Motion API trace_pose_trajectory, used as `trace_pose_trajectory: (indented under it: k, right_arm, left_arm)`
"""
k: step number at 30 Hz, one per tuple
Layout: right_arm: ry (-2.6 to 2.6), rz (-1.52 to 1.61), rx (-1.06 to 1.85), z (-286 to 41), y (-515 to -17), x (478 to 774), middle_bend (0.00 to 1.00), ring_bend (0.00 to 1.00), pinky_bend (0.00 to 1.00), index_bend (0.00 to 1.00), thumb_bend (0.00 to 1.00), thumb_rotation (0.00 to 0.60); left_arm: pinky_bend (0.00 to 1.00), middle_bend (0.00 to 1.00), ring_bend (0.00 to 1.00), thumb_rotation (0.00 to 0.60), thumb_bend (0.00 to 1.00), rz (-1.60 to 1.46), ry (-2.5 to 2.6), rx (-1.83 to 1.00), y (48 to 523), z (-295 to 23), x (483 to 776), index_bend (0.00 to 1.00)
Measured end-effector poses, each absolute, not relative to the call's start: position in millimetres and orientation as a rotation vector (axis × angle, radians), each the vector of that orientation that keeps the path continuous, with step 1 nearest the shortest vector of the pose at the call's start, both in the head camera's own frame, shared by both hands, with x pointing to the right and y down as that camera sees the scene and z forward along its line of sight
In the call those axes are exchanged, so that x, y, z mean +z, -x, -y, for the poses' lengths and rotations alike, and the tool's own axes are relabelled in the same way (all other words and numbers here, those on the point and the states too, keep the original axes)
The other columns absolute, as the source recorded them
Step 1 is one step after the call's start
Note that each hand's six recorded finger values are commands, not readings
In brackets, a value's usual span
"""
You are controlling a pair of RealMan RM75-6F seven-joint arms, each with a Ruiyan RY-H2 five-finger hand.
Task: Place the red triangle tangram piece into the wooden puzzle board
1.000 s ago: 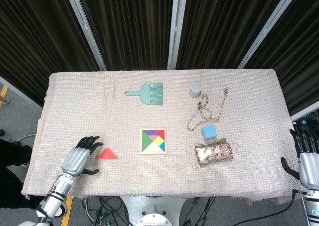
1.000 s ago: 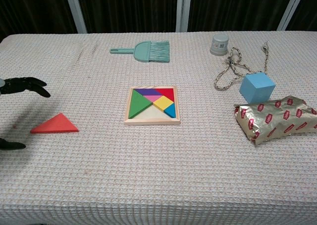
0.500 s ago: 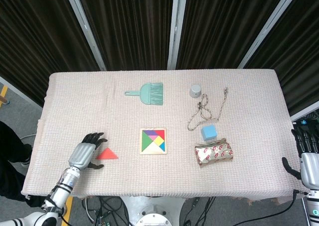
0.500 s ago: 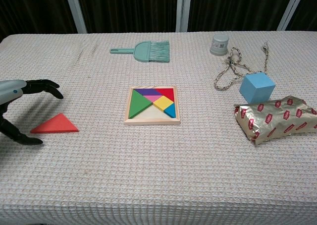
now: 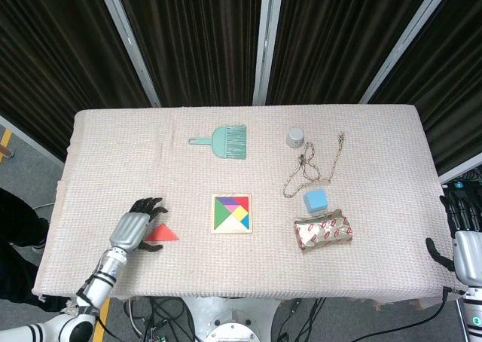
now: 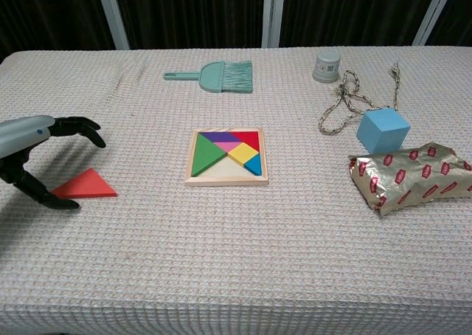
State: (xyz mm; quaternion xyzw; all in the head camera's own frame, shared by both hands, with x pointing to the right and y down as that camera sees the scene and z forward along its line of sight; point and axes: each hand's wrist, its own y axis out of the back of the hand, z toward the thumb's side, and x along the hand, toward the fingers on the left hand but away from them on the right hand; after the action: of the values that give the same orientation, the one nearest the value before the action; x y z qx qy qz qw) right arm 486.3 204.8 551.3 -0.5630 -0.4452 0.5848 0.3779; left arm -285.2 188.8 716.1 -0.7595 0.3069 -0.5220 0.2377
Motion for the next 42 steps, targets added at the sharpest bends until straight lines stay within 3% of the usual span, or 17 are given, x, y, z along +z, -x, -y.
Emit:
trace_pose_trajectory:
  k: [42]
  right_arm:
    - [1.437,1.144,1.51,-206.5,-490.8,554.3,0.0,0.0,0.0,0.0,0.25,0.6]
  left_arm:
    - [0.0,0.09,0.0,0.6,0.26,-0.831,2.072,-1.489,287.4,-188.4,725.0,0.39]
